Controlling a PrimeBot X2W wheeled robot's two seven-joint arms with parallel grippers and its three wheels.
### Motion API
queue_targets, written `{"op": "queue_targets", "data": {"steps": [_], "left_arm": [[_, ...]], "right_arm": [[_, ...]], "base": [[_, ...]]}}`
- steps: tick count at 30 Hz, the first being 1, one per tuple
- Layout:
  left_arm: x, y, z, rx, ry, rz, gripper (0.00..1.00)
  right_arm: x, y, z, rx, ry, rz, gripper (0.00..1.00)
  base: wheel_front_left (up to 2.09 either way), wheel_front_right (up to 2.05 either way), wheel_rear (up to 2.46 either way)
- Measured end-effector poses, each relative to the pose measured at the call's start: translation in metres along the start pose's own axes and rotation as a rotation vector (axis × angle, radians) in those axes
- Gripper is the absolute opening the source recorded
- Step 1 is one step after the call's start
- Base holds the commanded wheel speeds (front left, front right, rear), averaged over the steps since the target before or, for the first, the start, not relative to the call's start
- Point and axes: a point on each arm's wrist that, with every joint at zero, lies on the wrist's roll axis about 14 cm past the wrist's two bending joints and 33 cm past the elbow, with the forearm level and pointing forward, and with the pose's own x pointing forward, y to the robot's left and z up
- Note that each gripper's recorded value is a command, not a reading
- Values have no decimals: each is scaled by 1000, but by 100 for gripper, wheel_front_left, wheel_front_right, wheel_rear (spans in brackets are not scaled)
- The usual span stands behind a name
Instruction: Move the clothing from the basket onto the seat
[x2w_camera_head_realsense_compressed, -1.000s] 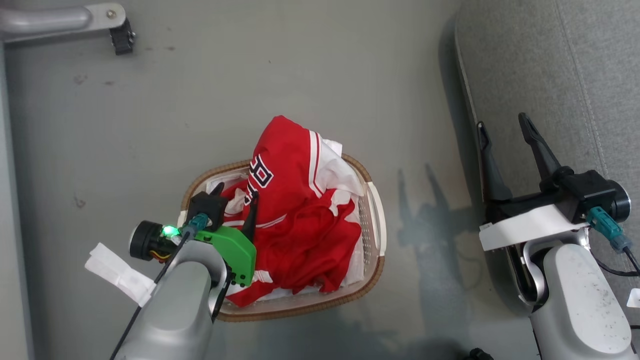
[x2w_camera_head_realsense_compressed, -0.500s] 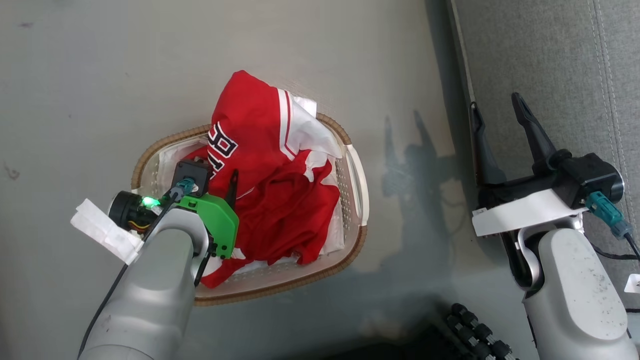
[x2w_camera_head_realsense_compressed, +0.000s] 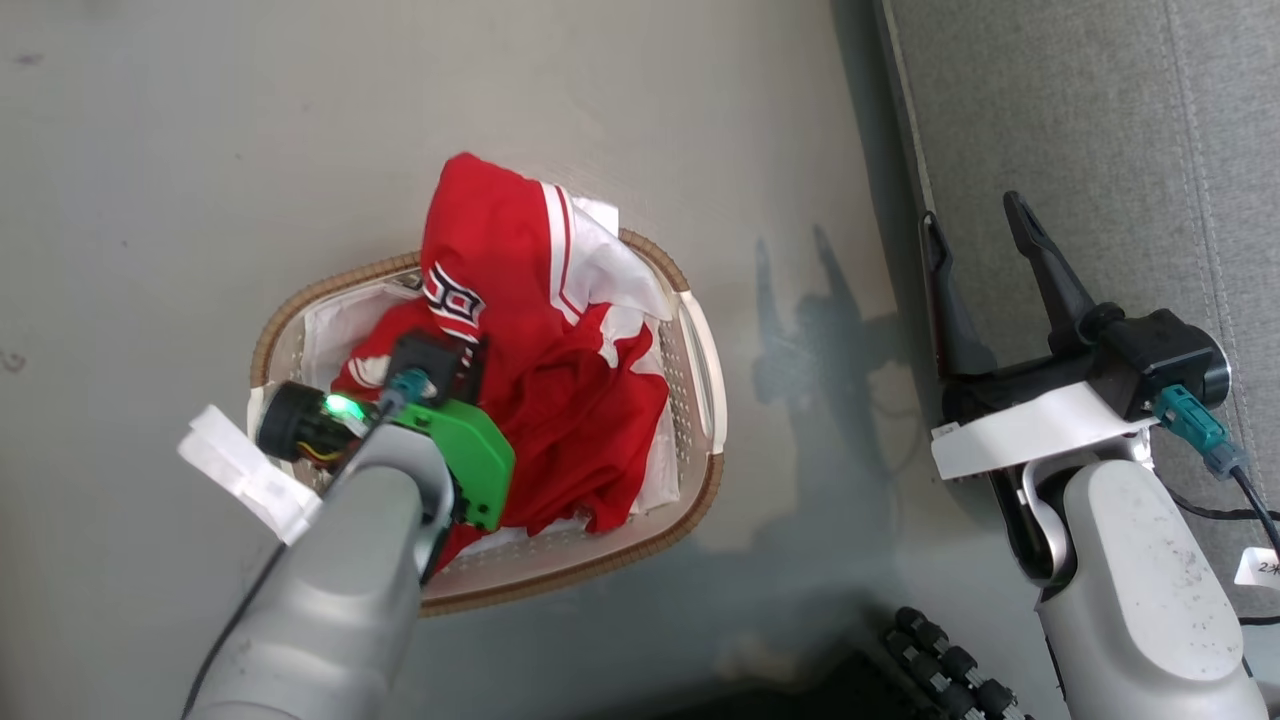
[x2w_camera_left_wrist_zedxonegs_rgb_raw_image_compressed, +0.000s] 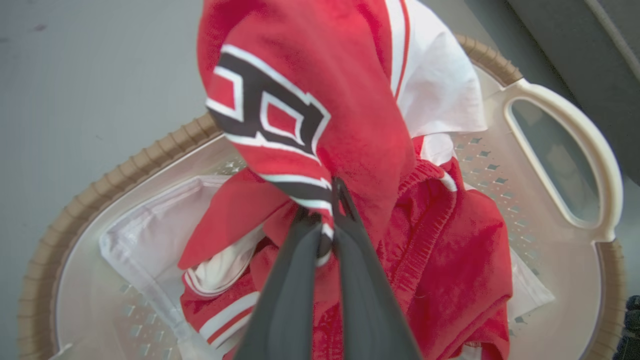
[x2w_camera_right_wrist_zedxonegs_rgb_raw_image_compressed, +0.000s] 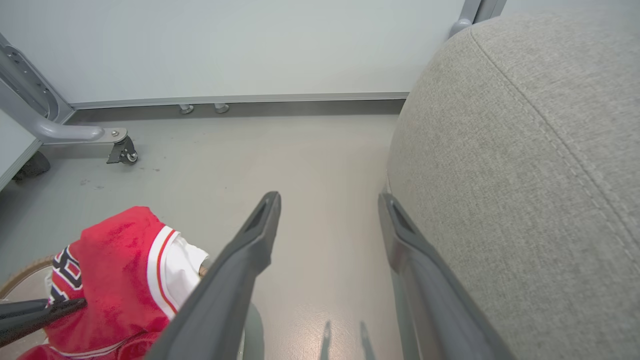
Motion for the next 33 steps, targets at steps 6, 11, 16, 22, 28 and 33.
{"op": "queue_targets", "data": {"steps": [6,11,16,22,28,33], "left_arm": [[-12,-29,27,14,-94,-63,0],[-34,-35,55,41,-195,-67,0],[-64,-34,78,107,-275,-55,0],[-101,-39,112,204,-379,-38,0],[-143,-44,150,343,-480,-12,0],[-181,-55,194,472,-584,9,0]], "right_arm": [[-9,3,10,-3,-14,4,100],[-21,6,23,-6,-35,7,100],[-38,8,34,-12,-50,7,100],[-64,8,47,-23,-73,-1,100],[-93,10,60,-23,-109,-3,100],[-115,13,72,-20,-150,2,100]], "base": [[0,0,0],[0,0,0],[0,0,0],[0,0,0],[0,0,0],[0,0,0]]}}
